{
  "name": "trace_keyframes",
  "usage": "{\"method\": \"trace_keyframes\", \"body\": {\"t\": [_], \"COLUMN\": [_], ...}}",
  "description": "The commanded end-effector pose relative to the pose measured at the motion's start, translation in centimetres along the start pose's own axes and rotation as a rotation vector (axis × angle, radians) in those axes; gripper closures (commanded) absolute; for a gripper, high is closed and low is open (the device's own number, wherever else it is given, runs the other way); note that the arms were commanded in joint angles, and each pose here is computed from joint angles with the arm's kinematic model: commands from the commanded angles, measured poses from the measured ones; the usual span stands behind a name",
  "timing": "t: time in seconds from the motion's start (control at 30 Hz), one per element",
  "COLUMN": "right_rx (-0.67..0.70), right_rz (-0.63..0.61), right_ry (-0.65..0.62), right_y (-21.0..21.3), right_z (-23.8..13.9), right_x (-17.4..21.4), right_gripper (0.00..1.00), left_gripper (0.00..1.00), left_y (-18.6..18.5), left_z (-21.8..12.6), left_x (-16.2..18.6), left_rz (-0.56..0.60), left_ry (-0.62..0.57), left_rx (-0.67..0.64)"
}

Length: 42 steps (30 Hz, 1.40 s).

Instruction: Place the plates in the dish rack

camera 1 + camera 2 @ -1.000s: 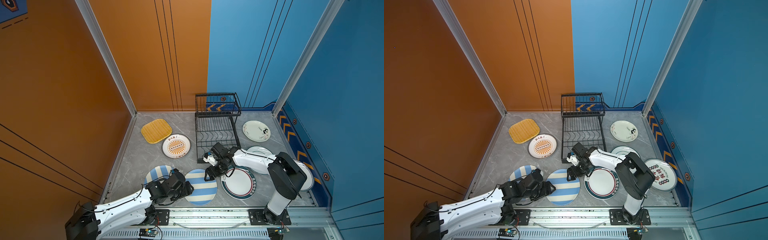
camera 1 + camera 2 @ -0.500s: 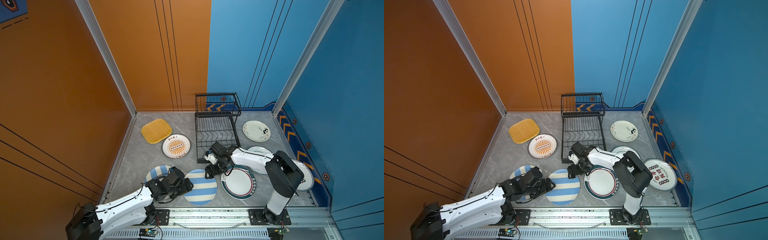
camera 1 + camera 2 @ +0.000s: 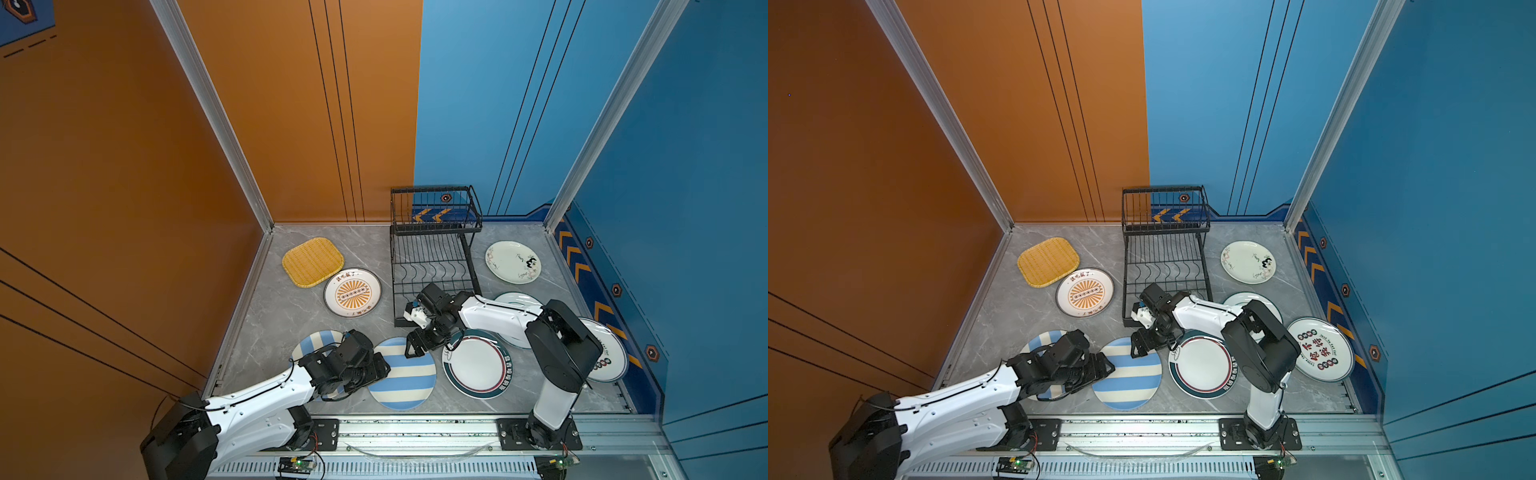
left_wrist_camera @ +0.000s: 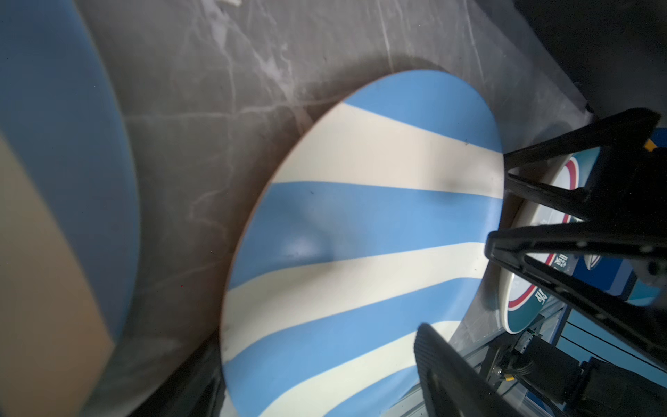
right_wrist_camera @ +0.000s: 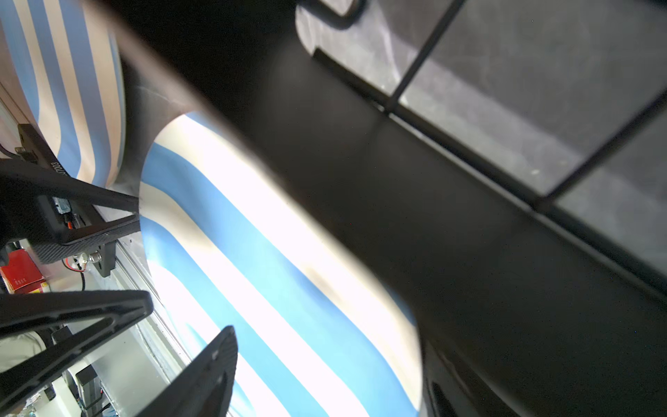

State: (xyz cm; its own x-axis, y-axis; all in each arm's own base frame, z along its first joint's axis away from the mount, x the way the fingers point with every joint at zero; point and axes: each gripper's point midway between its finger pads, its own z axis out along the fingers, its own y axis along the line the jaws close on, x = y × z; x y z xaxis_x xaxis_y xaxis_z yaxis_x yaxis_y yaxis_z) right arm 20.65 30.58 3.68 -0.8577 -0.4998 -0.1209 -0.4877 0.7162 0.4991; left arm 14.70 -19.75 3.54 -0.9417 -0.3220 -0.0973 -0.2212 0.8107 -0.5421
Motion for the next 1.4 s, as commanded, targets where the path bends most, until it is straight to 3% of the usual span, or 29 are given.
{"method": "trace_keyframes", "body": {"t": [0.0, 0.27, 0.83, 1.37], "right_rx": [-0.106, -0.224, -0.322, -0.208], "right_rz": [0.058, 0.056, 0.061, 0.072], "right_ry": [0.190, 0.184, 0.173, 0.067], "right_y": [1.2, 2.8, 4.0, 3.7], "right_z": [2.0, 0.8, -0.1, -1.5], "right_x": [4.8, 4.5, 4.4, 4.3], "right_gripper": [0.23, 0.27, 0.42, 0.43], "left_gripper": [0.21, 0.27, 0.35, 0.40], "left_y": [0.0, 1.1, 1.7, 1.8], "left_z": [0.8, 0.8, 1.1, 0.7], "left_x": [0.3, 0.2, 0.5, 0.8], "left_rz": [0.029, 0.024, 0.027, 0.033], "left_ry": [0.024, 0.011, -0.011, -0.016], "left_rx": [0.003, -0.041, -0.070, -0.073]}}
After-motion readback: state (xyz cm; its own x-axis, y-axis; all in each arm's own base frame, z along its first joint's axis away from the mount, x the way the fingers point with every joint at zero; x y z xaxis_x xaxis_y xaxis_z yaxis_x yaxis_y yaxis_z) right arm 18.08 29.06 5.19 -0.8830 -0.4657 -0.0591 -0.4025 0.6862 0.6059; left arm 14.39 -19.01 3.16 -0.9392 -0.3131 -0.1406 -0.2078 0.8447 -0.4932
